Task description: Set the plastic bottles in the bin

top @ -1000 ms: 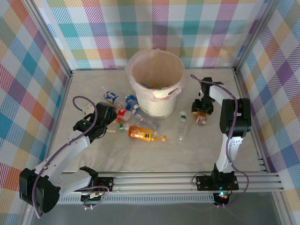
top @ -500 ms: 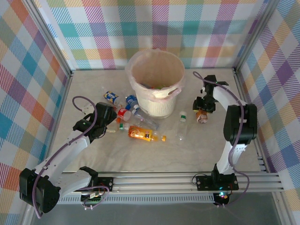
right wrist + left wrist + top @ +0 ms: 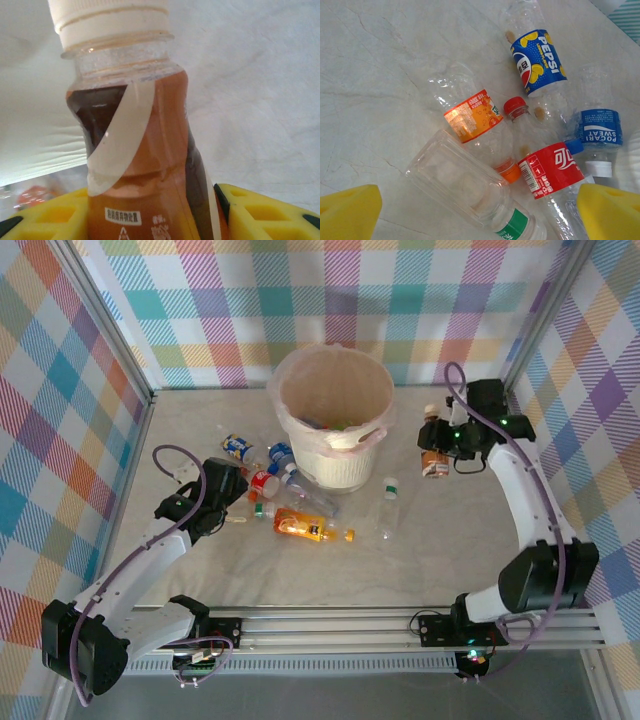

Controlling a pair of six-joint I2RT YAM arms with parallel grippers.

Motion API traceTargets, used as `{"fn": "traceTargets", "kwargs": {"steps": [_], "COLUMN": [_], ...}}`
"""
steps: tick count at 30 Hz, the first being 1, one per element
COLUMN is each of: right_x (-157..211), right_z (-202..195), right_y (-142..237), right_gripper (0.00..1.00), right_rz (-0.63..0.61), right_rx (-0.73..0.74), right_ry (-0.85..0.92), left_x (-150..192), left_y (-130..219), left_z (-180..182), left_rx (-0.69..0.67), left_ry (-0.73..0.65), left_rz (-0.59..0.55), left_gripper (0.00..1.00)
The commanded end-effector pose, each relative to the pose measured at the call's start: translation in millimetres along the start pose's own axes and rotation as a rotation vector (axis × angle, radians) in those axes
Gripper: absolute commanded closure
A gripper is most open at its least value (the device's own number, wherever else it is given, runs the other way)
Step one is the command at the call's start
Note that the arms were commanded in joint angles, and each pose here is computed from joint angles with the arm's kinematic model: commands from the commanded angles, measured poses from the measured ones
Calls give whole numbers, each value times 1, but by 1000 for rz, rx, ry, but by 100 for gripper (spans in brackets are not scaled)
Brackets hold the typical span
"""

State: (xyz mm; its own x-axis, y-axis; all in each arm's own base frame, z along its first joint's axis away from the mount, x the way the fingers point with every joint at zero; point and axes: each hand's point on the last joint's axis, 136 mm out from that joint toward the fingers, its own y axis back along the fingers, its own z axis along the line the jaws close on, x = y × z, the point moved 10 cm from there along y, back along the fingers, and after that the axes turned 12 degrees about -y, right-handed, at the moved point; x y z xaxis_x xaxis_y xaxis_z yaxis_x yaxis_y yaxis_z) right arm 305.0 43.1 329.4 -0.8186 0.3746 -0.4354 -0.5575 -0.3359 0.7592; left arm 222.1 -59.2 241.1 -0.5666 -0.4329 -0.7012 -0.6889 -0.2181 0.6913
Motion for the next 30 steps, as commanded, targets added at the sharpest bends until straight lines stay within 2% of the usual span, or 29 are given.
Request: {"fn": "traceTargets", "kwargs": {"steps": [1, 7, 15, 25, 30], "right_x": [-5, -16, -51, -81, -86], "right_z": [27, 60, 93, 147, 174], "right_y": [40, 85, 96, 66, 41], "right_gripper": [56, 56, 57, 57, 56], "right_rz": [-86, -195, -232, -220, -174], "right_rx": [-208, -459, -661, -687, -677], "right_ry": [35, 101, 119, 184, 215], "left_x": [0, -3, -2, -1, -1], "left_y": [0, 1, 0, 0, 0], "left_z": [6, 6, 4, 2, 2], "left_rx": [-18, -14, 0, 30, 34], "left_ry": [1, 4, 3, 3, 3], "left_rz": [-11, -19, -6, 3, 6], "left_gripper": [0, 0, 0, 0, 0]}}
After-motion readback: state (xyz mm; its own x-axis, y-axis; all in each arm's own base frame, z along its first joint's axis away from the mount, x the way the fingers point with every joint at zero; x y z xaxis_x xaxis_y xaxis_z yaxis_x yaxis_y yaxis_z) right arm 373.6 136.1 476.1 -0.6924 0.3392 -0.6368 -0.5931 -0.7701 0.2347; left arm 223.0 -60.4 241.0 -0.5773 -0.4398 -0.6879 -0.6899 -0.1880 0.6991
